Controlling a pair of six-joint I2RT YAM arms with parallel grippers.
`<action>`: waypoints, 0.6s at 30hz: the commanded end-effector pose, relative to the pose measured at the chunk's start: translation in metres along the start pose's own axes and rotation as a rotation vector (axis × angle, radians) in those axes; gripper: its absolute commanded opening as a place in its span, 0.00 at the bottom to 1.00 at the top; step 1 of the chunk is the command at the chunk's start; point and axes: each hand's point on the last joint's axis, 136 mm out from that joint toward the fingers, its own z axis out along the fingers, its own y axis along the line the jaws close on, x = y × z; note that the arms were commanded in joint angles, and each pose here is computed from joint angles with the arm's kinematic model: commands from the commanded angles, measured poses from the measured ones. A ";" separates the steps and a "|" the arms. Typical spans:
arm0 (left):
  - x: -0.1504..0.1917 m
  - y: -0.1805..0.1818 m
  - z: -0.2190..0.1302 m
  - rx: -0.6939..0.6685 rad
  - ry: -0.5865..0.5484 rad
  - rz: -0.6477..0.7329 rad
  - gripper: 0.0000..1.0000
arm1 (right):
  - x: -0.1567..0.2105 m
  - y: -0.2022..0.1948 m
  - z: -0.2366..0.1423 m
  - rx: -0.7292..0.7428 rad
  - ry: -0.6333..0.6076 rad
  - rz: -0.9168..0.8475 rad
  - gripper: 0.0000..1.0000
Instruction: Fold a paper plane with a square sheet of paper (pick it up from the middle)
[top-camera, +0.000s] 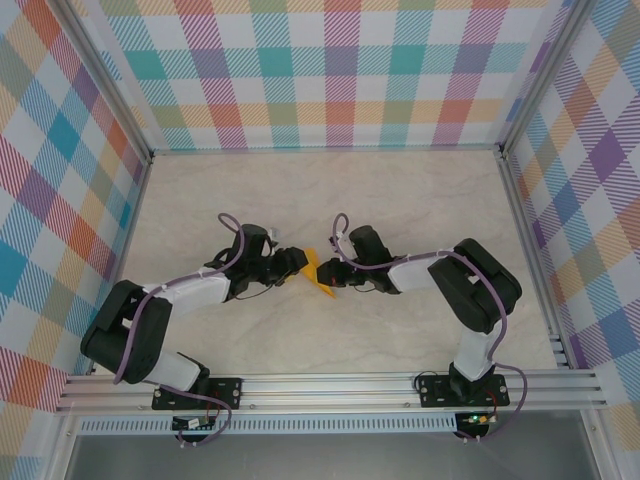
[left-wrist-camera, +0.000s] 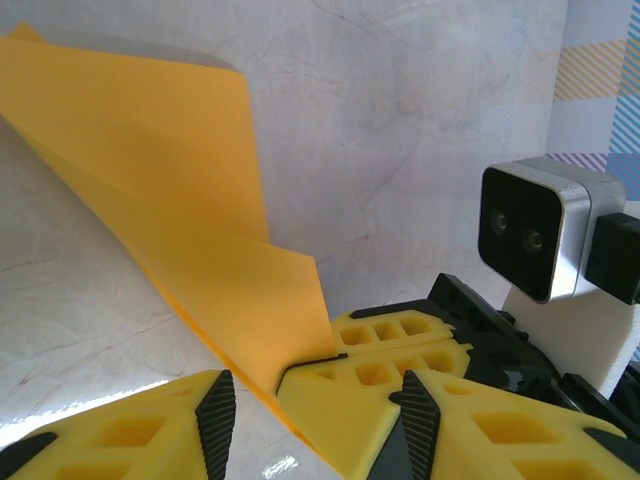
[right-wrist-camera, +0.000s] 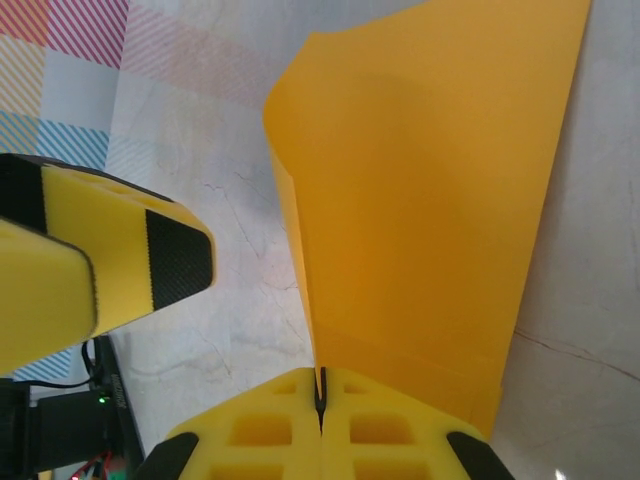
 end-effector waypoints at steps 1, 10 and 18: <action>0.000 0.001 0.009 0.018 -0.012 0.044 0.48 | 0.001 -0.003 0.001 -0.032 0.010 0.069 0.00; 0.001 -0.001 0.018 0.027 -0.014 0.080 0.45 | 0.004 -0.011 -0.004 -0.057 0.013 0.165 0.00; 0.004 0.004 0.024 0.018 0.000 0.081 0.44 | 0.006 -0.021 -0.006 -0.041 0.012 0.233 0.00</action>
